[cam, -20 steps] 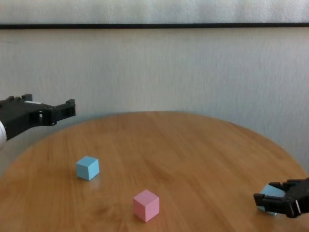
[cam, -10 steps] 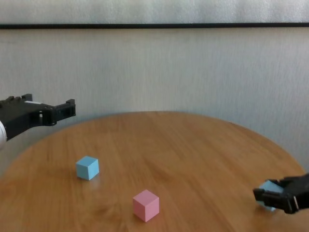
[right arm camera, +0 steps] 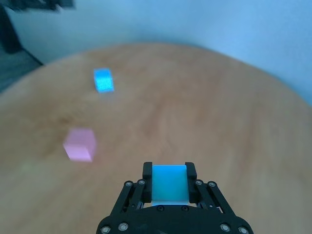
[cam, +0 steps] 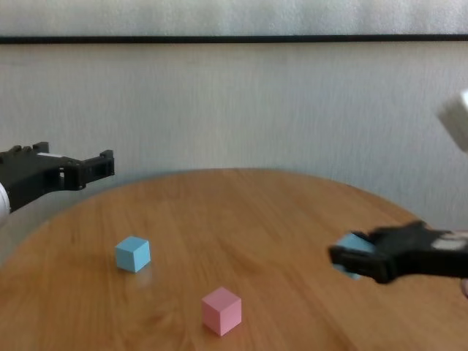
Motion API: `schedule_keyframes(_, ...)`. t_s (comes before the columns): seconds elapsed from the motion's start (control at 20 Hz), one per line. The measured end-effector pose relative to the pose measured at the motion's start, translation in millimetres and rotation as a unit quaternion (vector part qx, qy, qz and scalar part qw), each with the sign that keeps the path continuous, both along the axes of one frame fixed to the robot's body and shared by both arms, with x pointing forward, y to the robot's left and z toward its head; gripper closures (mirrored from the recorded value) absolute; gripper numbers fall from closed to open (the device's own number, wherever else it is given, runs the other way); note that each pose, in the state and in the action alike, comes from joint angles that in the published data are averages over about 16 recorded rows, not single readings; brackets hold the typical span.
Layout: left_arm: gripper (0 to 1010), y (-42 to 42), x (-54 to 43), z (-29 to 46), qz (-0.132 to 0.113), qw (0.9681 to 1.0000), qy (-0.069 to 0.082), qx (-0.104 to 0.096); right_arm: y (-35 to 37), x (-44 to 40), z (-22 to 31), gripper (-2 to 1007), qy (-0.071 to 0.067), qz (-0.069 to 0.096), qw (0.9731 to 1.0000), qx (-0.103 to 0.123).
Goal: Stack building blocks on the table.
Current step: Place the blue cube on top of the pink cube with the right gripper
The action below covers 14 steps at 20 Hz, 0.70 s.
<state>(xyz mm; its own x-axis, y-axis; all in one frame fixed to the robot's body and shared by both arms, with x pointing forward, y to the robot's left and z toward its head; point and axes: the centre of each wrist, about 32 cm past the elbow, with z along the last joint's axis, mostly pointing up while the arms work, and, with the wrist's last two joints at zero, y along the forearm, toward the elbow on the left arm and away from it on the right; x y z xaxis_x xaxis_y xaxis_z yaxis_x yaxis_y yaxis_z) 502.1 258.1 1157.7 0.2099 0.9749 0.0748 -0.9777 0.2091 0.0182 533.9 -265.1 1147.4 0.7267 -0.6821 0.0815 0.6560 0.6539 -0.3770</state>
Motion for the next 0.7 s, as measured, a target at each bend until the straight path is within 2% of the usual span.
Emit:
schedule_keyframes(0.35,10,0.0,0.0,0.0,0.0,1.0,0.0,0.0,36.6,19.2,9.1,635,-0.012,0.054,0.9985,0.004)
schedule_keyframes(0.55,10,0.0,0.0,0.0,0.0,1.0,0.0,0.0,57.1,26.6,12.9,635,-0.01,0.082,0.9966,0.002)
schedule_keyframes(0.7,10,0.0,0.0,0.0,0.0,1.0,0.0,0.0,70.7,29.1,14.9,635,-0.005,0.101,0.9949,-0.003)
